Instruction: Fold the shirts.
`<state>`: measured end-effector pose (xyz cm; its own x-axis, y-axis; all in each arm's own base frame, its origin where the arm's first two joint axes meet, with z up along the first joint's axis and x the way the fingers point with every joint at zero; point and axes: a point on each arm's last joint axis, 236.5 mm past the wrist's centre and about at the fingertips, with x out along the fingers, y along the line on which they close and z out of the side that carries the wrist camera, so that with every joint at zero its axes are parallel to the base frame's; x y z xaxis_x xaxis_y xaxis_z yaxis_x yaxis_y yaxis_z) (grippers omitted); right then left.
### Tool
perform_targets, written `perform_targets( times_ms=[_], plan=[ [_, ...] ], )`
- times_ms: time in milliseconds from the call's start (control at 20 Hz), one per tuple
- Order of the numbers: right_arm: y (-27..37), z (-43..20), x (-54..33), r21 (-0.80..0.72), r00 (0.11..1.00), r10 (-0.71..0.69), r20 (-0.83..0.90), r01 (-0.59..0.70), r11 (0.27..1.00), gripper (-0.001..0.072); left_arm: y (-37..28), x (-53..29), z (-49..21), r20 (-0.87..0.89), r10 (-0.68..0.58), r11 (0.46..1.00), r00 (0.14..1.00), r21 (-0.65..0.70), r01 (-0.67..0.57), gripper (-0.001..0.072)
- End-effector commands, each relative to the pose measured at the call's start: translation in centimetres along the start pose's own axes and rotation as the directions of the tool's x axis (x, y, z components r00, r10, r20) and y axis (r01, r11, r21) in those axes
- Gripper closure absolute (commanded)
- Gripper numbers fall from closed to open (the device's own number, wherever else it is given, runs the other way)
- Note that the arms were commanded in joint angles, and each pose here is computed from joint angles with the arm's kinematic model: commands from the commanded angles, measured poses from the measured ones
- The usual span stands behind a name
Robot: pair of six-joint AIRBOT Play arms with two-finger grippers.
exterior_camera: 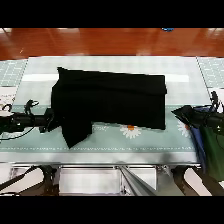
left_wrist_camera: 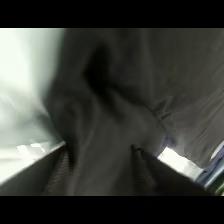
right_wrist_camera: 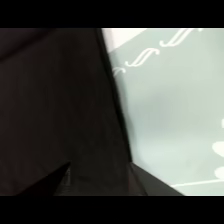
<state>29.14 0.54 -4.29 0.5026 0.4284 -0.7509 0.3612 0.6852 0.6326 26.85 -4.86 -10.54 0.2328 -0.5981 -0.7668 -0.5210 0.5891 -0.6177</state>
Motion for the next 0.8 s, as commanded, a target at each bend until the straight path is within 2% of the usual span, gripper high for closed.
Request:
perform_targets(
  times_ms=[0,50,150,300,600,750],
  plan=[
    [0.4,0.3,-0.2,0.015,1.0,0.022,0.012,-0.022,1.0,0.0295,-0.1,1.8,-0.3,-0.016,0.044,0.999,0.999,0.023,-0.044,0.0662],
    [0.1,0.6,-0.6,0.022,1.0,0.018,0.019,-0.019,1.0,0.0296,-0.4,1.7,-0.2,-0.015,0.042,0.998,0.999,0.036,-0.042,0.069],
    [-2.0,0.7,-1.4,0.035,0.999,-0.037,0.016,0.036,0.999,0.0296,-1.1,1.3,0.0,-0.018,0.03,0.998,0.999,0.064,-0.029,0.0691],
    [-5.5,-3.8,-1.2,0.064,0.975,-0.166,-0.148,0.177,0.982,0.0295,-1.8,0.9,0.1,-0.023,0.021,0.995,1.0,0.098,-0.018,0.0691],
    [-2.7,-8.4,2.9,0.037,0.944,-0.093,-0.315,0.11,0.993,0.0295,-1.8,0.9,0.2,-0.018,0.021,0.995,1.0,0.1,-0.019,0.069],
    [-1.2,-7.7,5.8,0.101,0.955,-0.036,-0.294,0.069,0.993,0.0296,-1.8,0.9,0.2,-0.018,0.021,0.995,1.0,0.1,-0.019,0.069]
  ],
)
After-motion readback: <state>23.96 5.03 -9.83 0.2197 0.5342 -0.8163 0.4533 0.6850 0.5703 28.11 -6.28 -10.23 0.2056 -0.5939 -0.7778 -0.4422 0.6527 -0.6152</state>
